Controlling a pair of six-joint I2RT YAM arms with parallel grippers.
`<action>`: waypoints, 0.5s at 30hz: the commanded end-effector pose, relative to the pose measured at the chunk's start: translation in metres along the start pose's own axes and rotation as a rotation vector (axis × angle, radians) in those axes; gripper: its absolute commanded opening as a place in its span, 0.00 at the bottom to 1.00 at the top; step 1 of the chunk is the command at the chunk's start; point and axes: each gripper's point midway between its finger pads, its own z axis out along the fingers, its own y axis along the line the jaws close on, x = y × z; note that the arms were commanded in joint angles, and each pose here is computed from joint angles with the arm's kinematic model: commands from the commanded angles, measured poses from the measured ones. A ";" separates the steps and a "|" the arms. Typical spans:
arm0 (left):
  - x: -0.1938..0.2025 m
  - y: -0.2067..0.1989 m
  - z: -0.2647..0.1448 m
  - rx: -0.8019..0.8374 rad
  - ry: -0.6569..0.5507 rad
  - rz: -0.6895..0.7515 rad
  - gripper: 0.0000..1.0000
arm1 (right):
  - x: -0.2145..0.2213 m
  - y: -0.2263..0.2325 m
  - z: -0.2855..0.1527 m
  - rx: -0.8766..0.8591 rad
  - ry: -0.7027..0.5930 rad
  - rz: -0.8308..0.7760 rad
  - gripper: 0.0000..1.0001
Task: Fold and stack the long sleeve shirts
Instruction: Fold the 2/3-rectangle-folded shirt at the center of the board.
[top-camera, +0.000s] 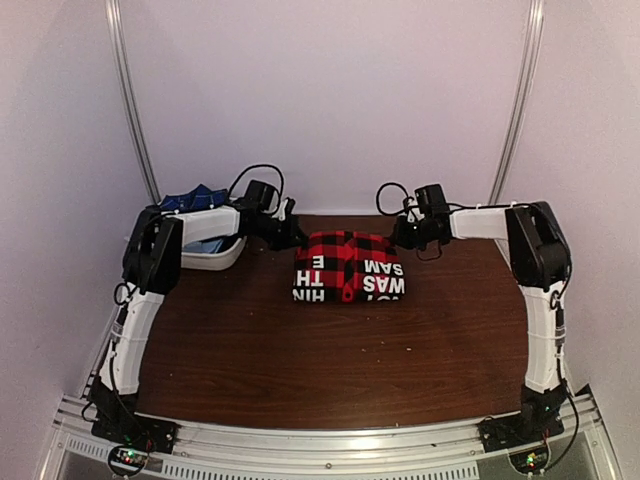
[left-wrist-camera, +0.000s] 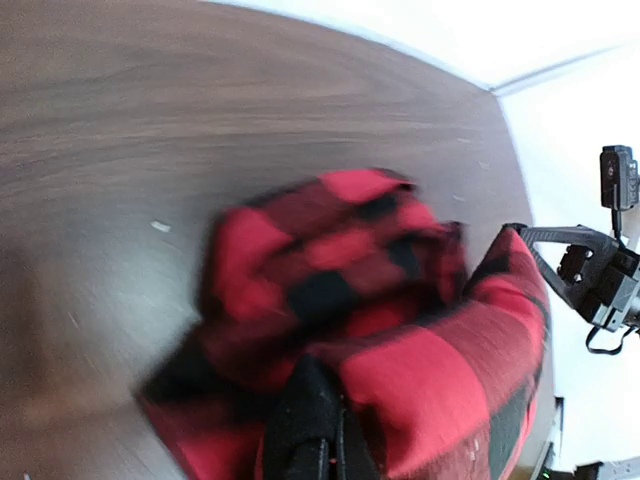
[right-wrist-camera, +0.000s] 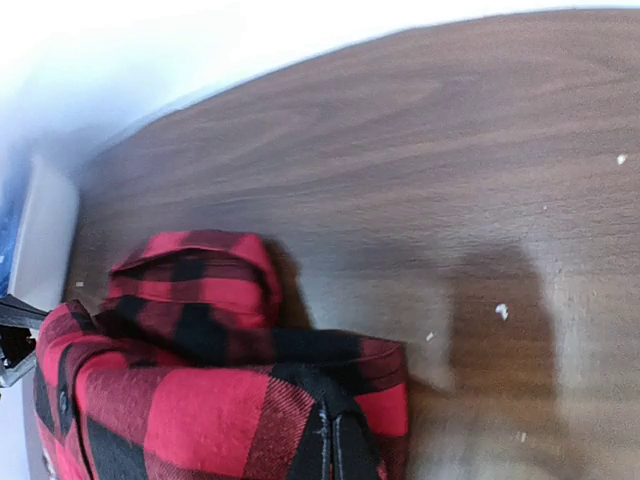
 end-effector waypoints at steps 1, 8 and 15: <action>0.011 0.022 0.032 0.043 0.042 -0.044 0.00 | 0.011 -0.024 0.046 0.023 0.071 0.031 0.00; 0.053 0.015 0.009 0.035 0.031 -0.051 0.00 | 0.073 -0.034 0.017 0.086 0.148 -0.003 0.00; 0.115 -0.028 -0.042 0.035 0.027 0.002 0.00 | 0.124 -0.019 -0.089 0.108 0.048 -0.007 0.00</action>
